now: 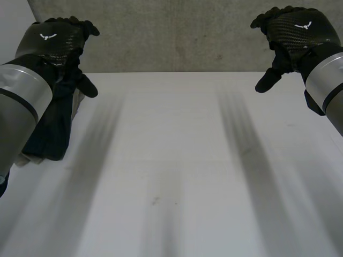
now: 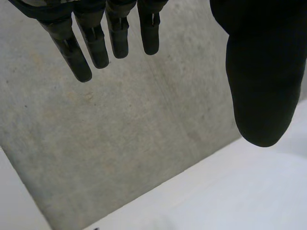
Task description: Fold the laundry.
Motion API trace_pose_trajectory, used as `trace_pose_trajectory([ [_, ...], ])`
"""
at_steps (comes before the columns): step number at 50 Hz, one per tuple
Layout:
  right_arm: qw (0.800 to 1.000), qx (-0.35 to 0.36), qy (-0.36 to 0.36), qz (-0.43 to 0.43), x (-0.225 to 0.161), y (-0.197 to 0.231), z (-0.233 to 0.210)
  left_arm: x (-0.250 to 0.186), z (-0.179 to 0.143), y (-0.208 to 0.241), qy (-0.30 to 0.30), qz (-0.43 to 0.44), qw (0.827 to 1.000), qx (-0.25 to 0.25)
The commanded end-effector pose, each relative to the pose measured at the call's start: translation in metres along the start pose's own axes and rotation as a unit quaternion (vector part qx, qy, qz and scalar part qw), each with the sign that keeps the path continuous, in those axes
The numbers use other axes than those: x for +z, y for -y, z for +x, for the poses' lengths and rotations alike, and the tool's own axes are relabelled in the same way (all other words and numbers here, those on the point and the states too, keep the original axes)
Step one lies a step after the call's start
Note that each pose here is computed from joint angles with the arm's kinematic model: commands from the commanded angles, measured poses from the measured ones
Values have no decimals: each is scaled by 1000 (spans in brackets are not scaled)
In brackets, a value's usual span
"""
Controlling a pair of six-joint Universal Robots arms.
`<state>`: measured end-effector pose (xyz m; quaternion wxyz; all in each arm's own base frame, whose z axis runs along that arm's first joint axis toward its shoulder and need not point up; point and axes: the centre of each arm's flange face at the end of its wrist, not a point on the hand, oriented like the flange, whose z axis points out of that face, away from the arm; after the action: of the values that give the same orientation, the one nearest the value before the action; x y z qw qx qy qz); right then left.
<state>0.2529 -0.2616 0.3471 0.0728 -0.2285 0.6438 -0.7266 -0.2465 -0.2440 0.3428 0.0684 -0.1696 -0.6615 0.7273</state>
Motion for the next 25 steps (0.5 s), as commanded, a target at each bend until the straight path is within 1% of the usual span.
trace_pose_trajectory([
  [1, 997, -56, 35, -34, 2, -16, -9, 25, -1, -29, 6, -23, 987, 162],
  [2, 996, -63, 40, -39, 1, -18, -11, 35, -7, -37, 16, -24, 982, 187],
  [5, 993, -81, 57, -58, 0, -26, -14, 56, -30, -51, 51, -29, 976, 211],
  [6, 992, -84, 61, -65, -1, -28, -15, 64, -39, -58, 64, -31, 974, 215],
  [7, 992, -86, 65, -70, -1, -30, -16, 80, -58, -74, 87, -38, 971, 220],
  [8, 990, -89, 72, -83, -1, -35, -17, 86, -63, -80, 93, -39, 970, 221],
  [9, 989, -90, 74, -90, -1, -38, -18, 99, -78, -93, 111, -42, 967, 224],
  [12, 986, -89, 85, -113, -2, -49, -21, 119, -99, -111, 135, -46, 963, 229],
  [13, 985, -88, 87, -118, -3, -52, -22, 130, -112, -123, 148, -49, 960, 233],
  [16, 983, -87, 93, -135, -5, -63, -24, 145, -131, -142, 163, -63, 953, 246],
  [17, 982, -87, 93, -138, -6, -65, -24, 153, -146, -155, 174, -75, 946, 262],
  [20, 979, -84, 96, -157, -10, -77, -25, 161, -167, -173, 188, -93, 935, 285],
  [21, 979, -84, 97, -160, -11, -79, -25, 165, -178, -186, 194, -105, 928, 299],
  [25, 976, -82, 104, -176, -16, -89, -28, 175, -188, -211, 196, -121, 921, 314],
])
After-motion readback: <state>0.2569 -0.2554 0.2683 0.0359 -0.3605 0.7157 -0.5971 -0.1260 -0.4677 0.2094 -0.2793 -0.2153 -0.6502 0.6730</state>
